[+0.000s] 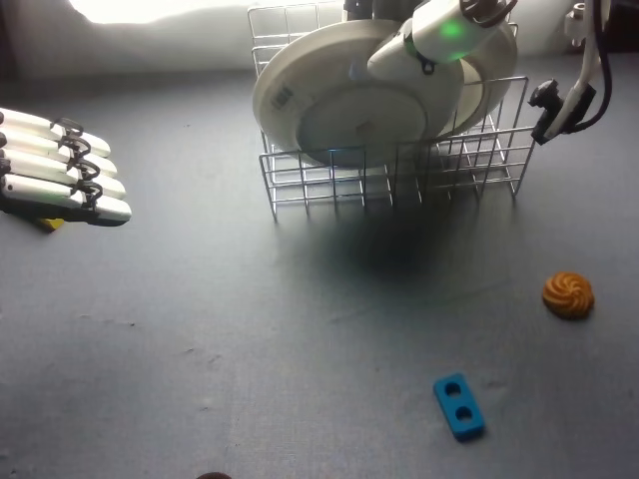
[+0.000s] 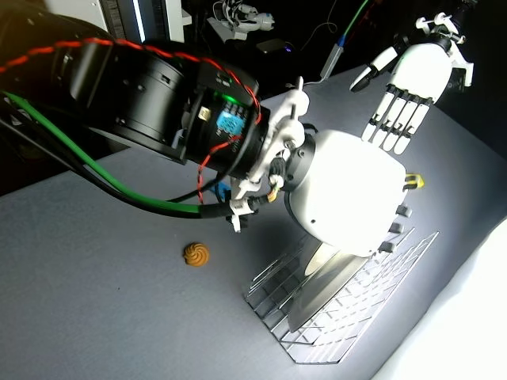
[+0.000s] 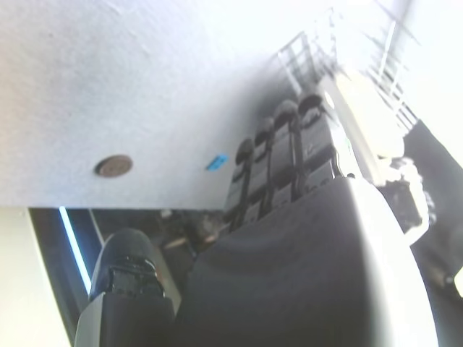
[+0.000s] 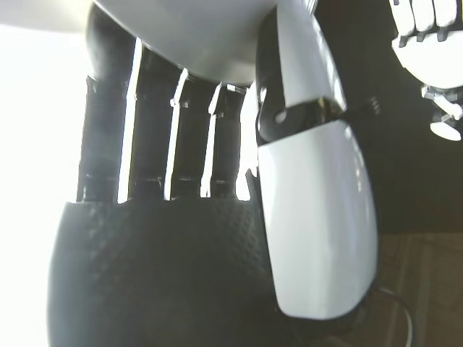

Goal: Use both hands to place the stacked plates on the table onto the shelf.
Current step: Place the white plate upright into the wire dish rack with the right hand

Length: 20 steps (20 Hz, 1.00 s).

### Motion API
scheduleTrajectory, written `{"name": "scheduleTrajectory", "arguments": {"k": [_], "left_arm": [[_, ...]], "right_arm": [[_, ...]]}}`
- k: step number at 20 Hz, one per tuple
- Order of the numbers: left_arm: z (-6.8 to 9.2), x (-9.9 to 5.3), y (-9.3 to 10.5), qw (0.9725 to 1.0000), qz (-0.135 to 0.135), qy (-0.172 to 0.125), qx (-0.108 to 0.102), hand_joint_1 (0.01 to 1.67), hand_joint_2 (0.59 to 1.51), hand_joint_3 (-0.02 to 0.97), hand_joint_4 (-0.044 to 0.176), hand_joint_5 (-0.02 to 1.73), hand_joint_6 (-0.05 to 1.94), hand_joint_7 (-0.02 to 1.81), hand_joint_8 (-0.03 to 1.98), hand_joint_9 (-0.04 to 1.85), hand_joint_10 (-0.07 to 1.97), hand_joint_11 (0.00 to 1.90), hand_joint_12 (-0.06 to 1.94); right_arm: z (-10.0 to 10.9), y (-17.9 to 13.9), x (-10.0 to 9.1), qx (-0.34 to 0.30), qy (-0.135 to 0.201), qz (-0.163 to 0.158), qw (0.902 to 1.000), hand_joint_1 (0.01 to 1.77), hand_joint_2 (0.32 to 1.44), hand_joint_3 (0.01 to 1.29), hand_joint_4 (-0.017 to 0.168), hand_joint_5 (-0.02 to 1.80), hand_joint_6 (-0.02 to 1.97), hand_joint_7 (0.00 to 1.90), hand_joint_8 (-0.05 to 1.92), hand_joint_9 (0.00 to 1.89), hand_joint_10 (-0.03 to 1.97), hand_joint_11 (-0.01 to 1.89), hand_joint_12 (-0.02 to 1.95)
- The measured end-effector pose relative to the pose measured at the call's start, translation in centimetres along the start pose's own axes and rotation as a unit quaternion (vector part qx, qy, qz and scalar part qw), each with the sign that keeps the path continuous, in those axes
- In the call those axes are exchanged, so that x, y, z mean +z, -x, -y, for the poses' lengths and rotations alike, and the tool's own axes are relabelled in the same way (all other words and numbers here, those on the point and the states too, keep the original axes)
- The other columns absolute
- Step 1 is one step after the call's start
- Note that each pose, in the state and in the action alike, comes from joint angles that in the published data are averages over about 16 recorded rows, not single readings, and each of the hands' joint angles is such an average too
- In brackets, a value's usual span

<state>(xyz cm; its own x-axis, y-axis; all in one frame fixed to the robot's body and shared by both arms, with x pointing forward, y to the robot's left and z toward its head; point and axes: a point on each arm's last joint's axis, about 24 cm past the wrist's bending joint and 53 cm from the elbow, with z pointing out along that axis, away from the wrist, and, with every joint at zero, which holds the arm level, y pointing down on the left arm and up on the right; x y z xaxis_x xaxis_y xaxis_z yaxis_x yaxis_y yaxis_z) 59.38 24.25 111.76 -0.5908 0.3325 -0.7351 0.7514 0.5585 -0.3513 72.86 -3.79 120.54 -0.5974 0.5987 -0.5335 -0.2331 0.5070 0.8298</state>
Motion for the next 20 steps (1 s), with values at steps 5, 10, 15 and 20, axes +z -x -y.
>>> {"name": "scheduleTrajectory", "arguments": {"k": [5, 10, 15, 20], "left_arm": [[0.1, 0.1, 0.0, 1.0000, 0.000, -0.001, 0.001, 0.02, 1.160, 0.020, 0.005, 0.02, 0.02, 0.05, 0.02, 0.04, 0.01, 0.02, 0.01], [0.2, 0.1, 0.0, 1.0000, 0.000, -0.002, 0.002, 0.02, 1.160, 0.021, 0.005, 0.02, 0.02, 0.05, 0.02, 0.04, 0.01, 0.02, 0.01], [0.2, 0.1, 0.1, 1.0000, 0.000, -0.003, 0.003, 0.02, 1.160, 0.021, 0.005, 0.02, 0.02, 0.05, 0.01, 0.04, 0.01, 0.02, 0.01], [0.3, 0.2, 0.0, 1.0000, -0.001, -0.003, 0.004, 0.02, 1.160, 0.020, 0.005, 0.02, 0.02, 0.04, 0.01, 0.04, 0.01, 0.02, 0.01]], "right_arm": [[0.9, 0.3, 0.4, -0.002, -0.006, 0.007, 1.0000, 1.23, 1.03, 0.01, -0.011, 0.88, 0.75, 1.04, 0.97, 1.09, 0.99, 0.86, 1.46], [1.5, 0.4, 0.5, -0.005, -0.011, 0.012, 0.9999, 1.23, 1.03, 0.01, -0.012, 0.87, 0.75, 1.03, 0.98, 1.06, 1.02, 0.85, 1.47], [1.9, 0.3, 0.7, -0.008, -0.013, 0.014, 0.9998, 1.22, 1.04, 0.01, -0.011, 0.85, 0.75, 1.02, 0.85, 1.02, 0.93, 0.79, 1.44], [1.9, 0.1, 0.9, -0.010, -0.012, 0.017, 0.9997, 1.17, 1.05, 0.01, -0.008, 0.86, 0.53, 1.03, 0.57, 1.00, 0.69, 0.72, 1.36]]}}
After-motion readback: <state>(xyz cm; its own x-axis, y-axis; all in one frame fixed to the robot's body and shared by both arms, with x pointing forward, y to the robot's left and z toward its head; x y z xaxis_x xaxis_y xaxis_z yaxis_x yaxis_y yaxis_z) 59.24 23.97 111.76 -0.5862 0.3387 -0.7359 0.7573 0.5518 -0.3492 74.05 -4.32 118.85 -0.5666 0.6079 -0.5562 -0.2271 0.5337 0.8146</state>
